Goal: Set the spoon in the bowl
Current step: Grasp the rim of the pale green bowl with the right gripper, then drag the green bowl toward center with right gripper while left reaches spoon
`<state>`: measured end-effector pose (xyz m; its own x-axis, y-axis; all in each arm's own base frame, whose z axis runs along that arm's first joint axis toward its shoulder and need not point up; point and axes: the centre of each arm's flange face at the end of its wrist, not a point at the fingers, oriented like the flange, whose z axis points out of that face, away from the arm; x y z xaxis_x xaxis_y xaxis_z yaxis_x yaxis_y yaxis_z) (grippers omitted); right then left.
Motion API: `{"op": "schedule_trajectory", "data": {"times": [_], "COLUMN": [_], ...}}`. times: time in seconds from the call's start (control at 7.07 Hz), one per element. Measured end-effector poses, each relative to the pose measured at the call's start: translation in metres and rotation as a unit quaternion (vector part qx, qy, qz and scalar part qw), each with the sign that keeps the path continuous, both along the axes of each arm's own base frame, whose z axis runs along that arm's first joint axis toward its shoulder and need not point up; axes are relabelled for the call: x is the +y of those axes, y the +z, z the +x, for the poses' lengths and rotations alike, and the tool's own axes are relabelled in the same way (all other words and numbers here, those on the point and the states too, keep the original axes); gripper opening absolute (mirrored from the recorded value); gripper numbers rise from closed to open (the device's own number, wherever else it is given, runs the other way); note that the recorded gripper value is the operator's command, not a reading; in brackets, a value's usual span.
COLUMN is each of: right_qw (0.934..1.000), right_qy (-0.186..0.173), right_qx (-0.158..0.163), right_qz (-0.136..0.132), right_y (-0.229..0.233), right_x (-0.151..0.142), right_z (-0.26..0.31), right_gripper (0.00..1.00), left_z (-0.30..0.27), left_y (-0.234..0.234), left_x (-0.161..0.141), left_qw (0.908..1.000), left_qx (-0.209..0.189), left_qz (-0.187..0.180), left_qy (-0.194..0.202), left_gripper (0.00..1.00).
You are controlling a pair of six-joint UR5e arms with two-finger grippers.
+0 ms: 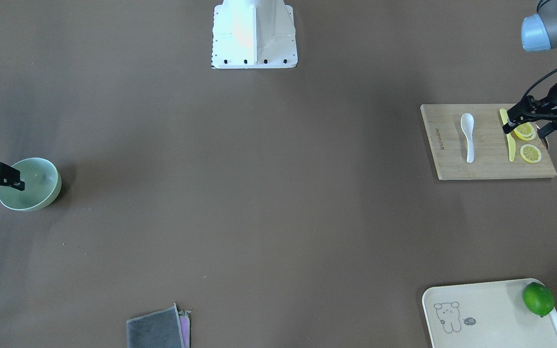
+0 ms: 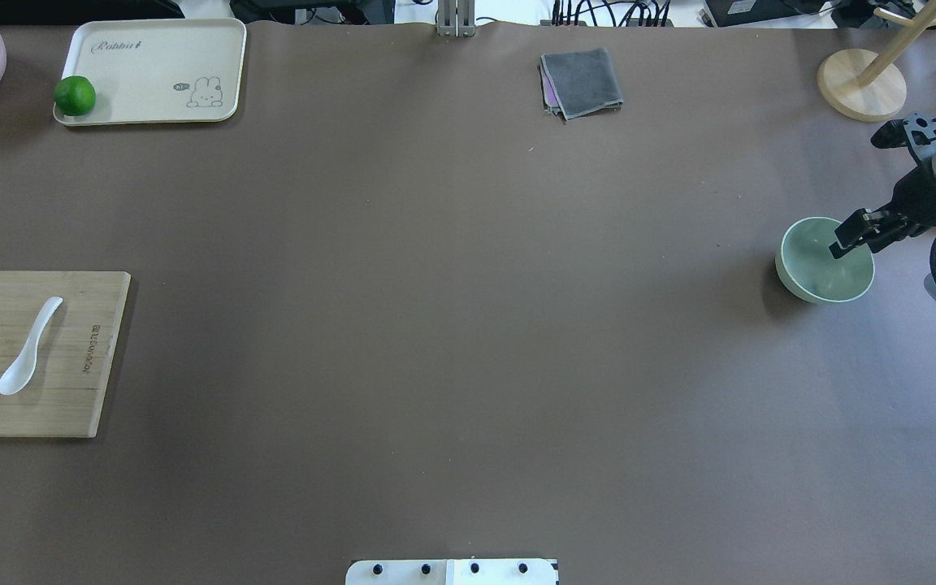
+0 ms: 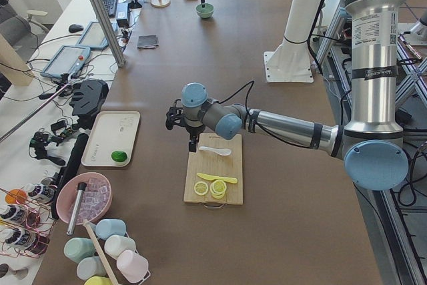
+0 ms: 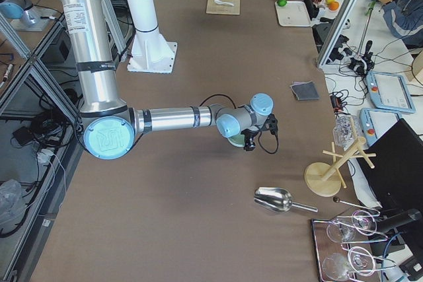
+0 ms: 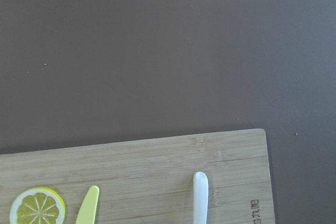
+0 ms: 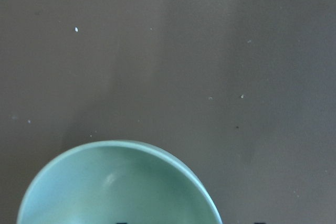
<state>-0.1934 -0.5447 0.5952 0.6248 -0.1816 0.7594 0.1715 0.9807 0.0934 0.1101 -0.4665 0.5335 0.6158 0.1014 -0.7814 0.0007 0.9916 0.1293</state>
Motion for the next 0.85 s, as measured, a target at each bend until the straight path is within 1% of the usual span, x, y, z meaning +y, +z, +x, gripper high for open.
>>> {"op": "schedule_trajectory", "data": {"times": [0.14,0.42,0.57,0.71,0.85], "right_qw": [1.0000,1.0000,0.9999,0.9991,0.9976], "right_qy": [-0.001,0.001,0.014,0.034,0.049], "right_qx": [0.003,0.001,-0.007,-0.020,-0.035], "right_qz": [-0.002,-0.001,-0.004,-0.015,-0.033], "right_y": [0.003,-0.002,-0.021,-0.053,-0.090], "right_x": [0.001,0.000,-0.002,-0.001,0.003], "right_z": [-0.001,-0.003,-0.006,-0.014,-0.037], "right_gripper": [0.00,0.00,0.00,0.00,0.00], "left_z": [0.000,0.000,0.000,0.007,0.025], "left_y": [0.000,0.001,0.003,0.008,0.010], "left_x": [0.000,0.002,0.007,0.017,0.026], "left_qw": [1.0000,1.0000,1.0000,0.9999,0.9998], "left_qx": [0.000,0.000,0.001,0.003,0.000], "left_qz": [0.000,-0.002,-0.005,-0.012,-0.019], "left_qy": [0.000,0.000,0.000,0.002,0.009], "left_gripper": [0.97,0.97,0.95,0.92,0.89]}}
